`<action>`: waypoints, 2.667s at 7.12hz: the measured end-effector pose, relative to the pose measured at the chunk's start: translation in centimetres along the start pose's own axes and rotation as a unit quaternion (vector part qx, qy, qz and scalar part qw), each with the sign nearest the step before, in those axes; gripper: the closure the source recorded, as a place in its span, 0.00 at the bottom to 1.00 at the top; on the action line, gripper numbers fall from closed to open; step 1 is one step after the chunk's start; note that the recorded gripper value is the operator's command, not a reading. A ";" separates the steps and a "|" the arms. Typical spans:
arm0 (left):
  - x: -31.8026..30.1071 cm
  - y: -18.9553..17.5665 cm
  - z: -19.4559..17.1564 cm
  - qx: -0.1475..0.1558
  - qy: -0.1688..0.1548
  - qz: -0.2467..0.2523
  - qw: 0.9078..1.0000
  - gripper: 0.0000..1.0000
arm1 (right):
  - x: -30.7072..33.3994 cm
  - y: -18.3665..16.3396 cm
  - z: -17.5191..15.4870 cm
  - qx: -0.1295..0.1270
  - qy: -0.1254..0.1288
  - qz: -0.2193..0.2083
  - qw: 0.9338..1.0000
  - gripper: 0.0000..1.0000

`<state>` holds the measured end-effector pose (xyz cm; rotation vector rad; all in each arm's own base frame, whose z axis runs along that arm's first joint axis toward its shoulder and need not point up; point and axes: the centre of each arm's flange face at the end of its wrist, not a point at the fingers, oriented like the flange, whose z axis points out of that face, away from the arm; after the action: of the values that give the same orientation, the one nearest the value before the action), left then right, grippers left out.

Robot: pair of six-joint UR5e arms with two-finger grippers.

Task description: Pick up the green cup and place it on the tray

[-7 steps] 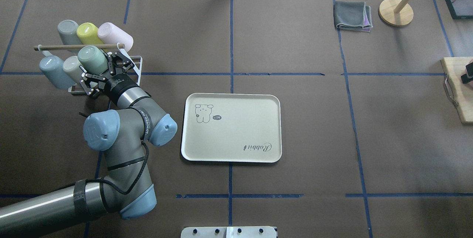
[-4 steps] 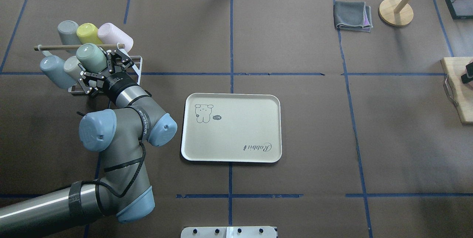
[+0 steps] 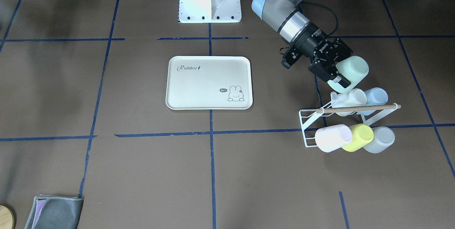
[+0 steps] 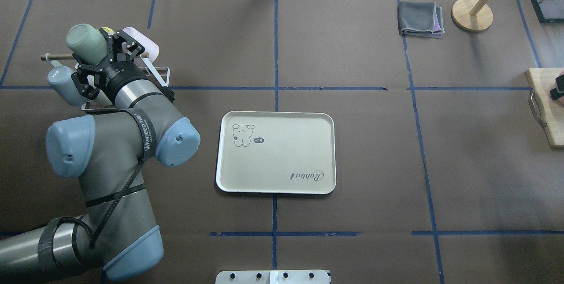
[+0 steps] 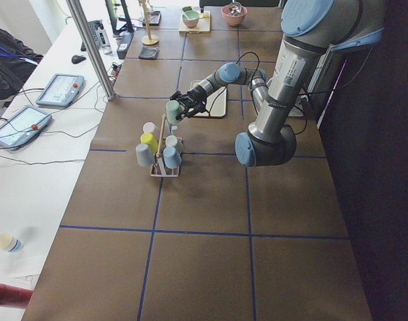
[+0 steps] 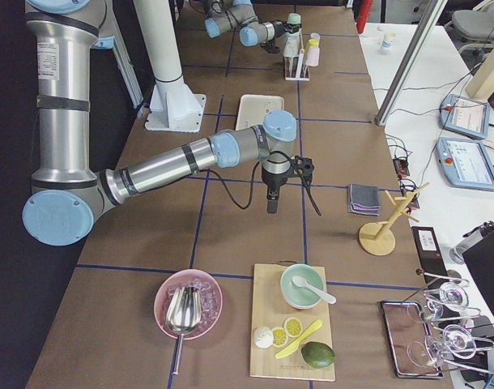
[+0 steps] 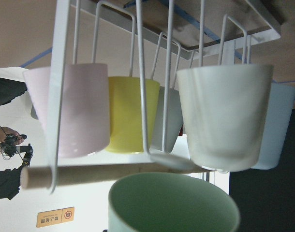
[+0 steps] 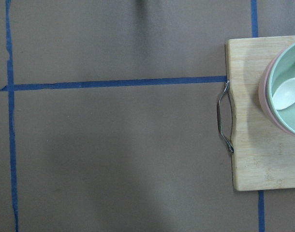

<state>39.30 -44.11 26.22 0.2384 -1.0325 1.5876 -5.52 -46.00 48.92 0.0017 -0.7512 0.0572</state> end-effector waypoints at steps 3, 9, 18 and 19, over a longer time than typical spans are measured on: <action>-0.9 5.3 -2.5 0.060 0.000 -0.157 0.986 0.62 | 0.1 0.0 0.1 -0.001 0.001 0.002 1.000 0.00; -1.6 1.2 -10.8 0.291 0.116 -0.550 0.774 0.64 | 0.9 -0.2 -0.4 0.006 0.002 0.008 1.000 0.00; 2.6 -13.5 -12.7 0.547 0.210 -0.742 0.325 0.70 | 1.2 -0.8 -1.7 0.021 0.000 0.013 1.000 0.00; 2.9 -14.1 -12.9 0.559 0.213 -0.742 0.302 0.69 | 1.2 -0.9 -1.8 0.022 0.000 0.013 1.000 0.00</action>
<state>55.52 -33.70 27.24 1.1881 0.9846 0.0978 -3.39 -46.79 48.39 0.0335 -0.7499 0.0976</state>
